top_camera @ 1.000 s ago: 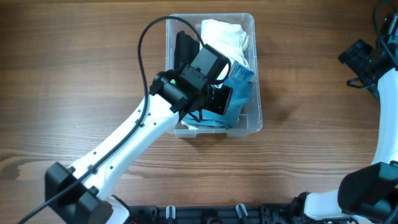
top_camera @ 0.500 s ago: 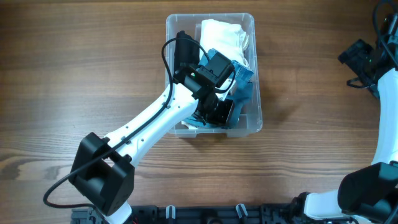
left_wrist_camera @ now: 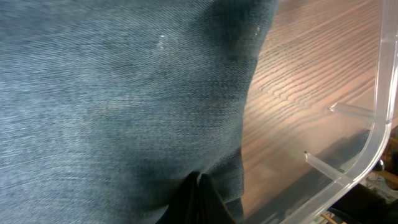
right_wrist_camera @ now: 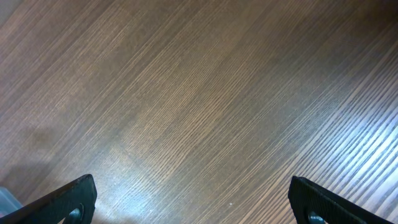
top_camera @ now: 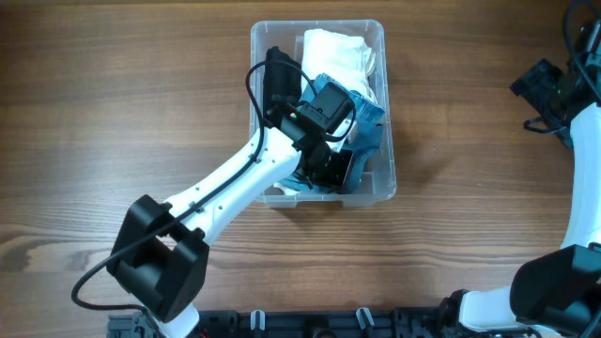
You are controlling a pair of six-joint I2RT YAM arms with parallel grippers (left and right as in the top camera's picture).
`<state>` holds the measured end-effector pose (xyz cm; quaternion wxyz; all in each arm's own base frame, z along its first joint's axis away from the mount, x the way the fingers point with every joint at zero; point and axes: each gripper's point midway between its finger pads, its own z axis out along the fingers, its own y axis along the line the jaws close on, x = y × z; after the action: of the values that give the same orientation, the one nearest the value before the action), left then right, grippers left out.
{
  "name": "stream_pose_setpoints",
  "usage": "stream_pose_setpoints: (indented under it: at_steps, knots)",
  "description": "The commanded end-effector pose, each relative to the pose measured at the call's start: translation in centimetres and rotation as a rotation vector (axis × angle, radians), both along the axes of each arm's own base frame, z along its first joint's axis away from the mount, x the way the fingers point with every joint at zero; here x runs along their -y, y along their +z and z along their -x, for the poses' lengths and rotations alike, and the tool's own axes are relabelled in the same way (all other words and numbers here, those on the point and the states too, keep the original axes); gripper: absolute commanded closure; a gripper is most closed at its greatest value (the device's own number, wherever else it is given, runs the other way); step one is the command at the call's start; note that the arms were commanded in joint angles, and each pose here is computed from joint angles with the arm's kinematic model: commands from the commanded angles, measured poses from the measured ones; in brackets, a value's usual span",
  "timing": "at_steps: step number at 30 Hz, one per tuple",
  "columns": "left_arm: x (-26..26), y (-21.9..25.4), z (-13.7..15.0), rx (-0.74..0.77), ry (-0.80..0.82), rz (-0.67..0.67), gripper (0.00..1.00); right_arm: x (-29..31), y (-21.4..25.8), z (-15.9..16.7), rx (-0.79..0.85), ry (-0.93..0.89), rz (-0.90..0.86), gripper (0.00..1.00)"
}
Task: Pack container
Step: 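Push the blue denim down into the bin with the left gripper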
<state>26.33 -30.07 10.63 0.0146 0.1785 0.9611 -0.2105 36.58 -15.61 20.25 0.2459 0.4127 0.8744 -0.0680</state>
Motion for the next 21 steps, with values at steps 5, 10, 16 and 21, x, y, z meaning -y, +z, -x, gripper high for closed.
stream_pose_setpoints:
  at_steps: [5,10,16,21]
  knots:
    - [-0.9,11.1,-5.7,0.390,0.105,0.125,0.96,0.1,-0.2,0.0,-0.001,-0.014,-0.001,0.00]
    - [-0.1,11.3,-7.4,0.452,0.108,0.140,0.96,0.1,-0.2,0.0,-0.001,-0.014,-0.001,0.00]
    - [1.8,8.3,-10.5,0.483,0.120,0.141,0.96,0.1,-0.2,0.0,-0.001,-0.014,-0.001,0.00]
    - [3.1,6.8,-13.7,0.566,0.156,0.144,0.96,0.1,-0.2,0.0,-0.001,-0.014,-0.001,0.00]
